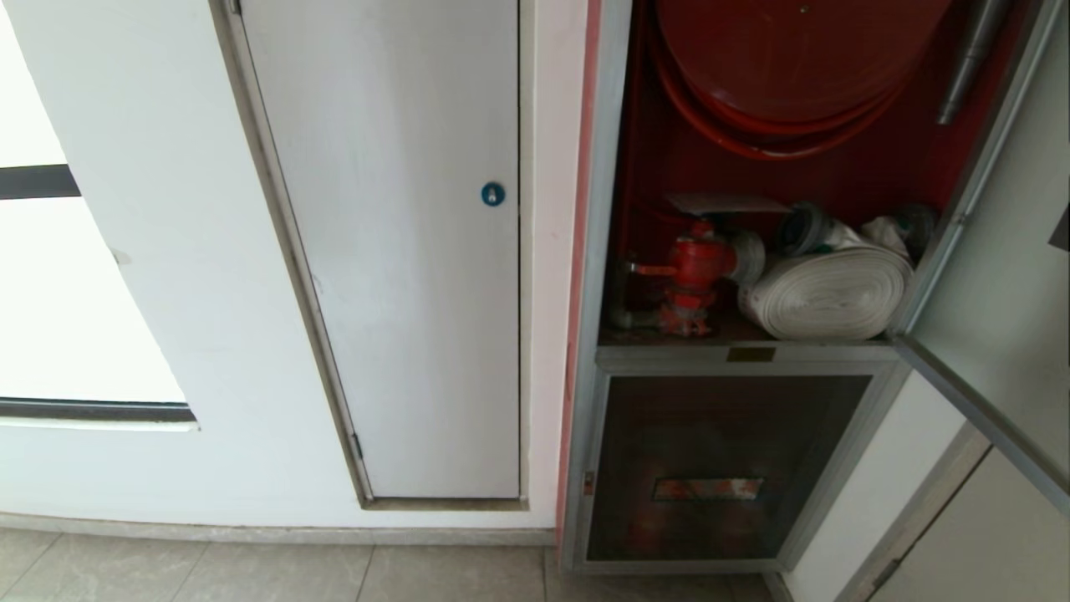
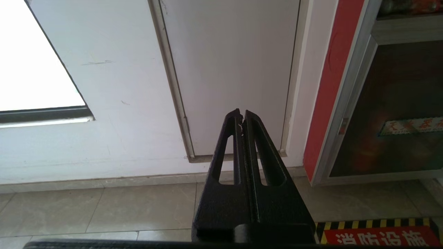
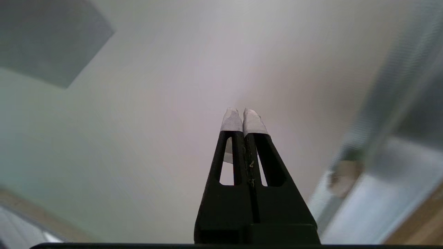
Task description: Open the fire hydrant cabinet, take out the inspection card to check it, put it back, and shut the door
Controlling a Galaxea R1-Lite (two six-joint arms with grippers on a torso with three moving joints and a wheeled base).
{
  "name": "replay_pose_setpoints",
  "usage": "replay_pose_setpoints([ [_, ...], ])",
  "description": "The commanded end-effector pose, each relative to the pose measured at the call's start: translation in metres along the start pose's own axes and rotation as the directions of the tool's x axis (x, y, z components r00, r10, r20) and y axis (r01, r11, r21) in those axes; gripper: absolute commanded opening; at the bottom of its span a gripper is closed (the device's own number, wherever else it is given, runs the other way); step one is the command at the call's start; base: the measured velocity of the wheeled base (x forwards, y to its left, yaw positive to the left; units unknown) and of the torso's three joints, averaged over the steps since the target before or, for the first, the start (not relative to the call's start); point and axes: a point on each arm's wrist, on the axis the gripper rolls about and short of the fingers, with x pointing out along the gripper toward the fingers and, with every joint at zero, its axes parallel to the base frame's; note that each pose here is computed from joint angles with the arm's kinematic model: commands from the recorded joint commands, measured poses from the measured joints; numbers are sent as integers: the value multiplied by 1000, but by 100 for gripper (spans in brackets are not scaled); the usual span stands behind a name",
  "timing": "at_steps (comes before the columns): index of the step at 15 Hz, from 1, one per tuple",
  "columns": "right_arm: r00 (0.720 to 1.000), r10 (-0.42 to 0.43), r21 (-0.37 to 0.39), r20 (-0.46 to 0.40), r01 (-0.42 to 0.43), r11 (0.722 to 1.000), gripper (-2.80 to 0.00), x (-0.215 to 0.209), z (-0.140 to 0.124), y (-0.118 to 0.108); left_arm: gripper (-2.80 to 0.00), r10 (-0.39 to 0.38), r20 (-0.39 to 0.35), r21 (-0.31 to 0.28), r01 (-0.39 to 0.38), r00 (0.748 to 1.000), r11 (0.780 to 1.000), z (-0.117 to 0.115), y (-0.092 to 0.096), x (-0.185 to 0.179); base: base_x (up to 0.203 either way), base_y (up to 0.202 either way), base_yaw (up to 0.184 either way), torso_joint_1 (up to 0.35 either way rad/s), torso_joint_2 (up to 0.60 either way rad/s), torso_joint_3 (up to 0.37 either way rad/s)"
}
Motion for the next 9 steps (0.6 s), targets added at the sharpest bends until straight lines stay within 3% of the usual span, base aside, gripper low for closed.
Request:
replay_pose_setpoints([
  [1, 998, 55, 19, -14, -54, 998, -280, -3, -4, 12, -280, -1, -11, 0, 1, 1000, 1000, -3, 0, 1, 0, 0, 0, 0, 0, 0],
  [6, 963, 271, 90, -9, -269, 959, -280, -35, -5, 45, -280, -1, -11, 0, 1, 1000, 1000, -3, 0, 1, 0, 0, 0, 0, 0, 0],
  [9, 878, 479, 122, 21, -477, 870, -280, -76, 1, 72, -280, -1, -11, 0, 1, 1000, 1000, -3, 0, 1, 0, 0, 0, 0, 0, 0],
])
